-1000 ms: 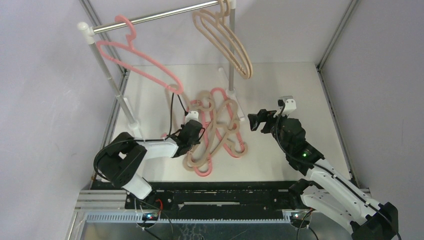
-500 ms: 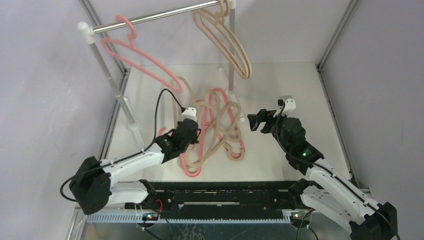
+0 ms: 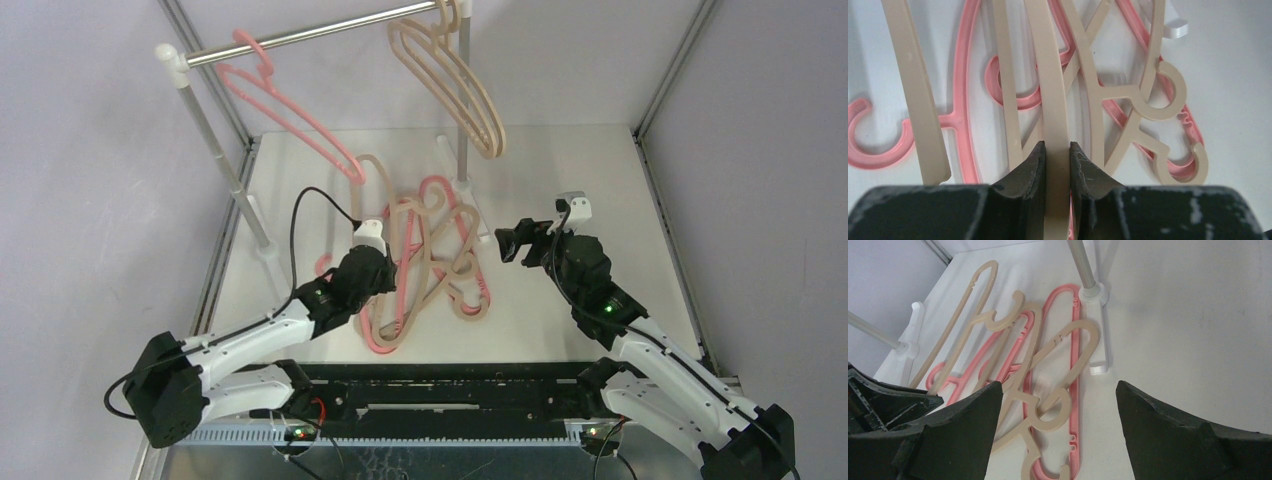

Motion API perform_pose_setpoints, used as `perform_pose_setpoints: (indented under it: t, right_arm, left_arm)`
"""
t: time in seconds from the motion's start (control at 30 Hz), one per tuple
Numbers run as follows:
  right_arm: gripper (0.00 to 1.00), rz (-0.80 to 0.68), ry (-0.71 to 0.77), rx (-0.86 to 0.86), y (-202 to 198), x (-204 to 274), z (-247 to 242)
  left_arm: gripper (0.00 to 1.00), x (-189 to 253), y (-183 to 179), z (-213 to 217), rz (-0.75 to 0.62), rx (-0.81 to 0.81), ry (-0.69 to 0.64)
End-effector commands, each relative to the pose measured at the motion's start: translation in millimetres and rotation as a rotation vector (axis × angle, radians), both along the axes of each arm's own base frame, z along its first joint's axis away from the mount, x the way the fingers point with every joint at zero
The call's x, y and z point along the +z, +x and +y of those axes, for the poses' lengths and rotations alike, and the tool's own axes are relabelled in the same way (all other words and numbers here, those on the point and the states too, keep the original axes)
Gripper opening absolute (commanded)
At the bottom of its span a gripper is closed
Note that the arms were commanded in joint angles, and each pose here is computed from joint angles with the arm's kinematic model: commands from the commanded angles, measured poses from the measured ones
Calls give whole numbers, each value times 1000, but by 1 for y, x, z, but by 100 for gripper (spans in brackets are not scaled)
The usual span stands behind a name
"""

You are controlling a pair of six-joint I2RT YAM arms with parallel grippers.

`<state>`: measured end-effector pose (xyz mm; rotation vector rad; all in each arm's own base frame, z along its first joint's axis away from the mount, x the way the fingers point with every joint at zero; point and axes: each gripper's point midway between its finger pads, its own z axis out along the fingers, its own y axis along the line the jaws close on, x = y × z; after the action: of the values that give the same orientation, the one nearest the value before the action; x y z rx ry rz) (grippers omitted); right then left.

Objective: Organize the hangers

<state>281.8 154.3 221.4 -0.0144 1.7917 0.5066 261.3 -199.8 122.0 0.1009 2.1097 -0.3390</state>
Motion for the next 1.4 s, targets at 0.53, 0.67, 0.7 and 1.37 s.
perform_pose_setpoints:
  t: [0.53, 0.67, 0.7, 1.37]
  right_arm:
    - [90, -29, 39, -38, 1, 9, -9]
    - [90, -34, 47, -42, -1, 12, -12]
    - [90, -35, 49, -42, -2, 13, -12]
    - [90, -47, 73, -36, -3, 18, -13]
  left_arm:
    - [0, 137, -32, -106, -237, -188, -354]
    - [0, 147, -37, -110, -258, -181, -355]
    - [0, 150, -37, -108, -264, -174, -360]
    - [0, 164, -60, -71, -301, -149, -396]
